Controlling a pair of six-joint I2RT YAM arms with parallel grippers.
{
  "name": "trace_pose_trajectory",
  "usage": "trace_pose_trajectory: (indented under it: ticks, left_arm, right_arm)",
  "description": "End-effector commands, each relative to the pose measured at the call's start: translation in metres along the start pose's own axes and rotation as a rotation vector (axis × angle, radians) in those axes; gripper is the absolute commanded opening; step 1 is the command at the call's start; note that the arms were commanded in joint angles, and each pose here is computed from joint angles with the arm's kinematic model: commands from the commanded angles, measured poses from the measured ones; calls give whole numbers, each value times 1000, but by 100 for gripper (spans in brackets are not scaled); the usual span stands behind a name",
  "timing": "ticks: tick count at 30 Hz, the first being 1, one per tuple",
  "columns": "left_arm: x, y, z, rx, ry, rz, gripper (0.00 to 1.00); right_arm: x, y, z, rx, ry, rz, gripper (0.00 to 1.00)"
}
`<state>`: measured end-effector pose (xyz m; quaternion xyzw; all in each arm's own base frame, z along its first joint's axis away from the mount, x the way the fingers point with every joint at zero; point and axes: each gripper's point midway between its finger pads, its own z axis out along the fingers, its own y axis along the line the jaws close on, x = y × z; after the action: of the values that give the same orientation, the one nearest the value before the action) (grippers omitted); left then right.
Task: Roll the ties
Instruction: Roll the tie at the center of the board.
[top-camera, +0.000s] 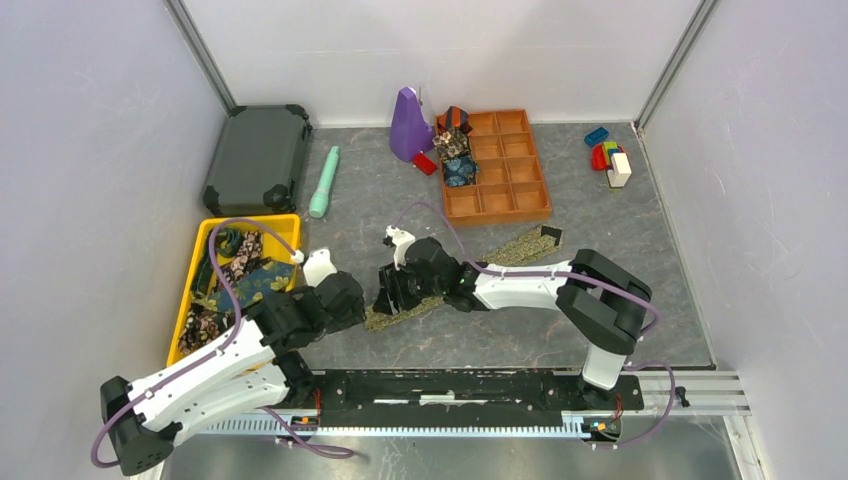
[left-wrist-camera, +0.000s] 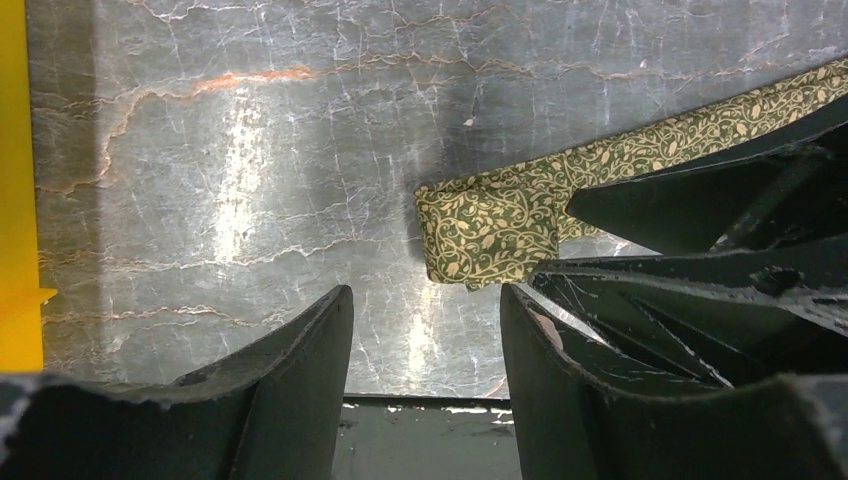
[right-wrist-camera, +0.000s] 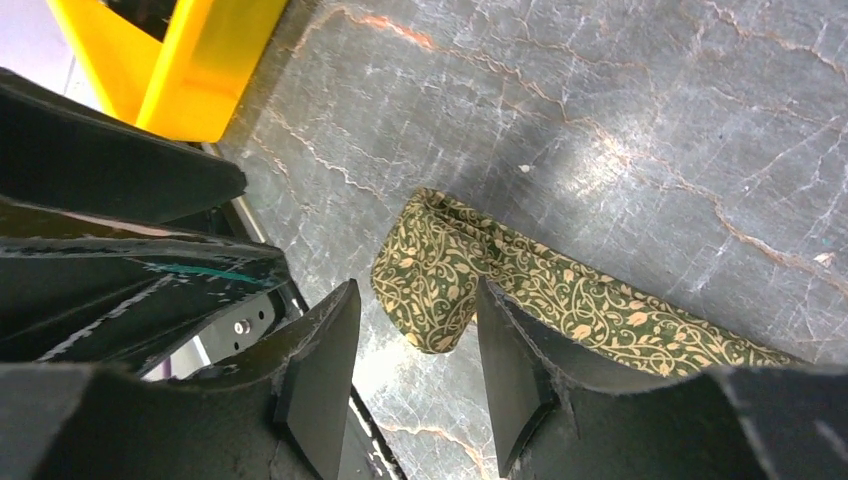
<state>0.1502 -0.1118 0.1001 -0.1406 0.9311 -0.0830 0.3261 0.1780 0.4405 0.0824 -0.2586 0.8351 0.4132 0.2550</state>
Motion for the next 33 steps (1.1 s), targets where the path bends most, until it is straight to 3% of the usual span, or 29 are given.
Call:
trace_pose_trajectory:
  ticks: [1,12,19,25,33]
  left_arm:
    - [1,2,-1,10,-4,-25,61]
    - [14,-4,9,26,41,-3,58]
    - [-3,-5,15,-37,-21,34,59]
    - [-21,-3,28,-185,-16,141,55]
    - [-35,-5,51,-204,65,164,49]
  right_arm:
    - [-4,-1,4,43,0,9,52]
    - [13,-19,7,89,35,0,41]
    - [18,-32,5,129,39,-14,39]
    - [-3,-10,0,45,10,-78,50]
    - [-15,-3,-23,48,-39,-95,56]
